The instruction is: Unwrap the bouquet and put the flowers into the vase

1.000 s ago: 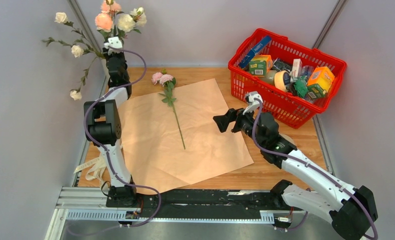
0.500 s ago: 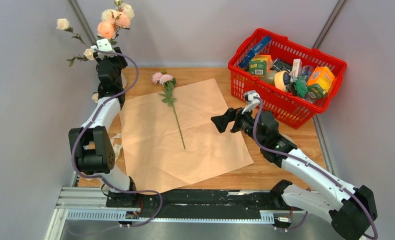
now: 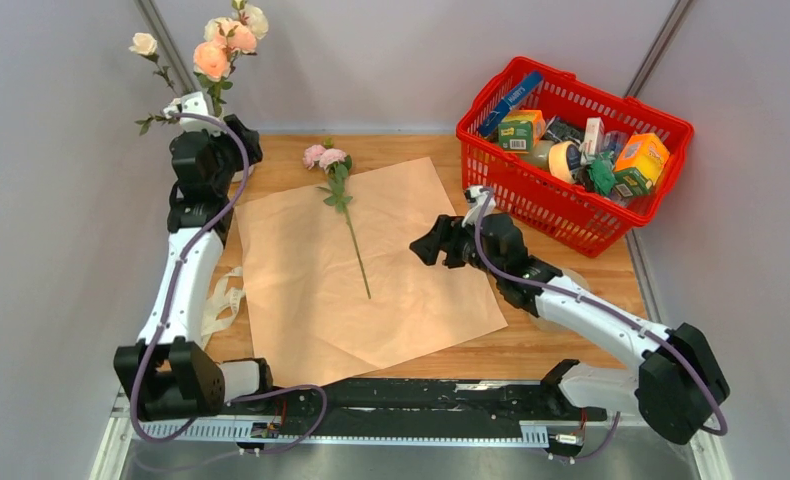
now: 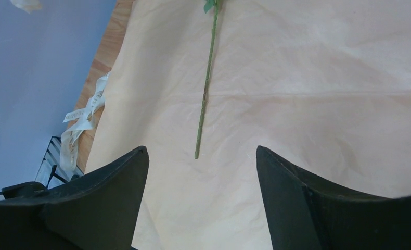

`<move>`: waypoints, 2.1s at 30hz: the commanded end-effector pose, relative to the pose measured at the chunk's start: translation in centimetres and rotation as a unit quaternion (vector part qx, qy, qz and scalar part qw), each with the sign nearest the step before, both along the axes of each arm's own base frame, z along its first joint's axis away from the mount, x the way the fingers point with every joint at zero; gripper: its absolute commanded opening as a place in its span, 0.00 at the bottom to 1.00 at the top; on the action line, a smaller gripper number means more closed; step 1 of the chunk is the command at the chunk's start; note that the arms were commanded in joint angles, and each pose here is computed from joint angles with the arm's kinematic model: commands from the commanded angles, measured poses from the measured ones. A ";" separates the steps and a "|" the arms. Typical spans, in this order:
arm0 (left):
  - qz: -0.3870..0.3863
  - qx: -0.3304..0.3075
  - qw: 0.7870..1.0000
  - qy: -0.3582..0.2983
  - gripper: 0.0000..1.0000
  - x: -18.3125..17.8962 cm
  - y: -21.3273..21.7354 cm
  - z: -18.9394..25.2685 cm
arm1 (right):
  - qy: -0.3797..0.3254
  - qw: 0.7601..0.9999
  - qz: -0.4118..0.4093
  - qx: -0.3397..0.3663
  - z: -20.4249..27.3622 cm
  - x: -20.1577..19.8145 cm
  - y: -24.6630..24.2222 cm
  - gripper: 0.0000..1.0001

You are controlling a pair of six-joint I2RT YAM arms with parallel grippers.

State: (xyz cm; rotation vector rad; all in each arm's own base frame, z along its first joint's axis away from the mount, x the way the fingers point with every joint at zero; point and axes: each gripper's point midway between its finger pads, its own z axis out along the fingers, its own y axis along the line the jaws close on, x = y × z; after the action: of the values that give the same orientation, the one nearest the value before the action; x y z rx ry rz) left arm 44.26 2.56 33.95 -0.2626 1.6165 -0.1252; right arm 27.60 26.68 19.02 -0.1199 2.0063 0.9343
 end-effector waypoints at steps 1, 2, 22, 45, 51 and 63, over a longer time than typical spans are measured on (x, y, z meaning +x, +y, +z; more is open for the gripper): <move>-0.074 -0.092 0.989 0.094 0.63 -5.3 -3.9 -4.2 | -0.001 0.999 0.004 0.037 2.3 1.5 2.0 0.74; -0.091 -0.120 0.983 0.102 0.62 -6.6 -5.0 -4.4 | 0.002 1.000 0.001 0.031 2.0 2.0 2.3 0.72; -0.252 -0.112 0.937 0.214 0.64 -19.6 -12.9 -15.5 | 0.046 0.990 -0.011 -0.132 -9.6 7.1 12.3 0.47; -0.203 -0.105 0.953 0.200 0.65 -20.1 -11.2 -15.4 | 0.026 0.966 -0.019 -0.256 -16.3 10.0 16.6 0.37; -0.197 -0.104 0.954 0.199 0.65 -20.1 -11.0 -15.3 | 0.008 0.956 -0.025 -0.291 -17.1 9.6 16.8 0.29; -0.178 -0.115 0.958 0.191 0.64 -20.0 -10.6 -14.7 | -0.017 0.962 -0.021 -0.271 -13.8 9.3 18.6 0.00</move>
State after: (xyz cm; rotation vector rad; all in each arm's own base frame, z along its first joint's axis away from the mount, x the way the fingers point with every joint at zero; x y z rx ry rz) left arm 24.13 -8.37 18.19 -0.1506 2.0603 -0.5804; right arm 36.94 44.19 2.81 -0.3936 2.1982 0.2766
